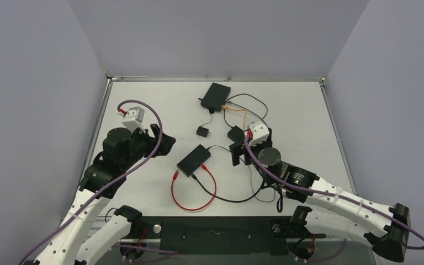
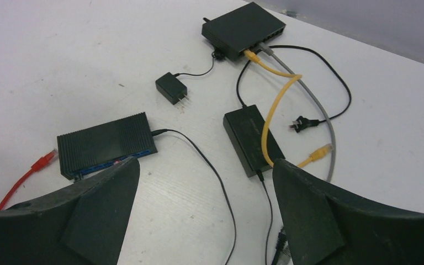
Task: Insert the plug into the switch port
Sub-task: Reset both arms
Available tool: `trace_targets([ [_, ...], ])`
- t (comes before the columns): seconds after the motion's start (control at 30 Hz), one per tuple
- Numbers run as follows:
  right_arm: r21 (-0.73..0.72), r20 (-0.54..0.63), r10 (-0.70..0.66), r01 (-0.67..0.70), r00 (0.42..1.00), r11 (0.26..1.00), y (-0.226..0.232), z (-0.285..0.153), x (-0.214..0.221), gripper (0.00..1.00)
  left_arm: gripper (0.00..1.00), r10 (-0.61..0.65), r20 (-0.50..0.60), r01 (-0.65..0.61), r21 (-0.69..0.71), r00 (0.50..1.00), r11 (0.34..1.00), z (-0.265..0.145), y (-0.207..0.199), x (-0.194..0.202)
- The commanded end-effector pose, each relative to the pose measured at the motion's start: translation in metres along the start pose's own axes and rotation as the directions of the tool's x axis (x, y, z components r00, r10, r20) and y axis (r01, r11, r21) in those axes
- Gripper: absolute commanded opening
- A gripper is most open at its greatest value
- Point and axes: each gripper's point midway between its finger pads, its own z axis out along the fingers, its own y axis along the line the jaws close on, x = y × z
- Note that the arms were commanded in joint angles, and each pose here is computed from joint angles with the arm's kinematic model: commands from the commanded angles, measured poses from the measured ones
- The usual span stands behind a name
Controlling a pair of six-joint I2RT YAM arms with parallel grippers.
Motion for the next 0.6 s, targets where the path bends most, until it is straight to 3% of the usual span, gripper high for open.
trace_targets([
  [0.0,0.114,0.039,0.012,-0.016,0.999,0.993,-0.033,-0.020,-0.008,0.86,0.70,0.105,0.075,-0.106,0.014,0.992,0.994,-0.012,-0.006,-0.025],
  [0.17,0.156,0.085,0.048,-0.061,0.995,0.986,-0.047,-0.033,-0.012,0.87,0.70,0.144,0.084,-0.147,0.021,0.986,0.989,-0.012,-0.004,-0.022],
  [0.37,0.348,0.103,0.106,-0.135,0.989,0.928,-0.075,-0.035,-0.014,0.88,0.70,0.173,0.069,-0.175,0.032,0.983,0.984,-0.011,-0.004,-0.018],
  [0.57,0.354,0.089,0.102,-0.127,0.991,0.927,-0.073,-0.029,-0.008,0.88,0.70,0.175,0.049,-0.177,0.033,0.983,0.984,-0.004,0.000,-0.009],
])
